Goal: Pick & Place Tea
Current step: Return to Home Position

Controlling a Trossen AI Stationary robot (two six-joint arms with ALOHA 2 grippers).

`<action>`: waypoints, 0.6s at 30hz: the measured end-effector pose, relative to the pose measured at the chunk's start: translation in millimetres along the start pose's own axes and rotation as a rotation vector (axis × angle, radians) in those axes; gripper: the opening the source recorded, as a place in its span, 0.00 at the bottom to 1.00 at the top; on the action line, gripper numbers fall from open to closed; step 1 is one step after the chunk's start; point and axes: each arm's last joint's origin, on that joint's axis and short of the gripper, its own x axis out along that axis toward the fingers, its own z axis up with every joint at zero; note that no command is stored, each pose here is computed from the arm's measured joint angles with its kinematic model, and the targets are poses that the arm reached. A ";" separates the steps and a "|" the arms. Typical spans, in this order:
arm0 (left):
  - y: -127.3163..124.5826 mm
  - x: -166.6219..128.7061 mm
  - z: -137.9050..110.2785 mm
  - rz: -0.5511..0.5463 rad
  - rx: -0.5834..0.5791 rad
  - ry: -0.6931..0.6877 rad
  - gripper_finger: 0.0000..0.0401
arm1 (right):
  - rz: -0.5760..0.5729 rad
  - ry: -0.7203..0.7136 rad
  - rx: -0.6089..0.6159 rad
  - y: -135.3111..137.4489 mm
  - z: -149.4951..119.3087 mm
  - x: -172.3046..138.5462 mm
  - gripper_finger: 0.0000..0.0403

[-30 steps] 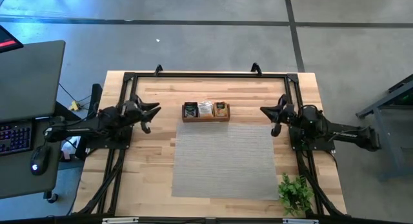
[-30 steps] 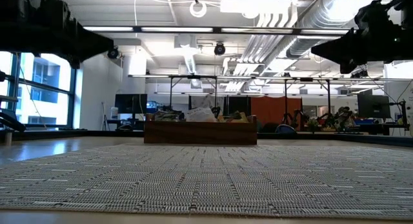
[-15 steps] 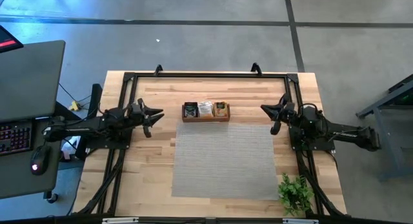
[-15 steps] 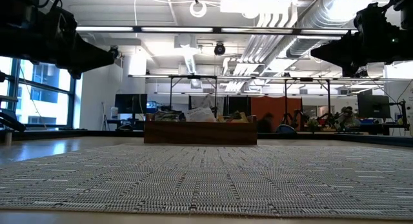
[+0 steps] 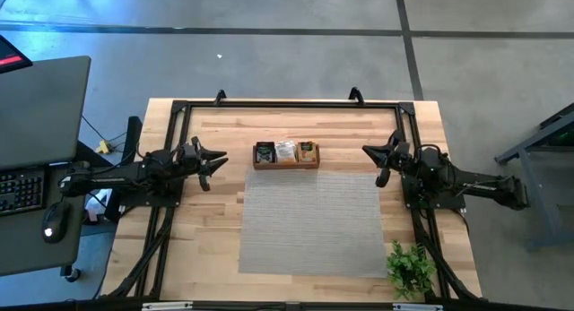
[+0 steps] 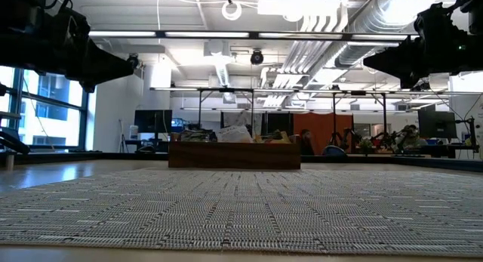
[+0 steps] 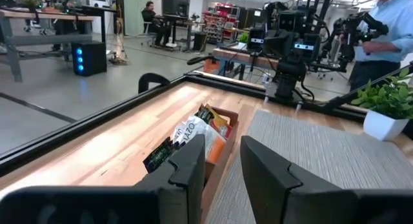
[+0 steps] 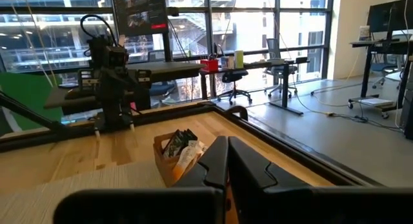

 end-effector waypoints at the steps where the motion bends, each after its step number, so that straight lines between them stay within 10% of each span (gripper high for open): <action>1: 0.0 0.0 0.0 0.000 0.000 0.000 0.25 | 0.000 0.000 0.001 0.0 0.0 0.0 0.02; 18: 0.0 0.0 -0.1 0.000 0.000 0.000 0.25 | 0.000 0.000 0.002 0.0 -0.1 0.0 0.02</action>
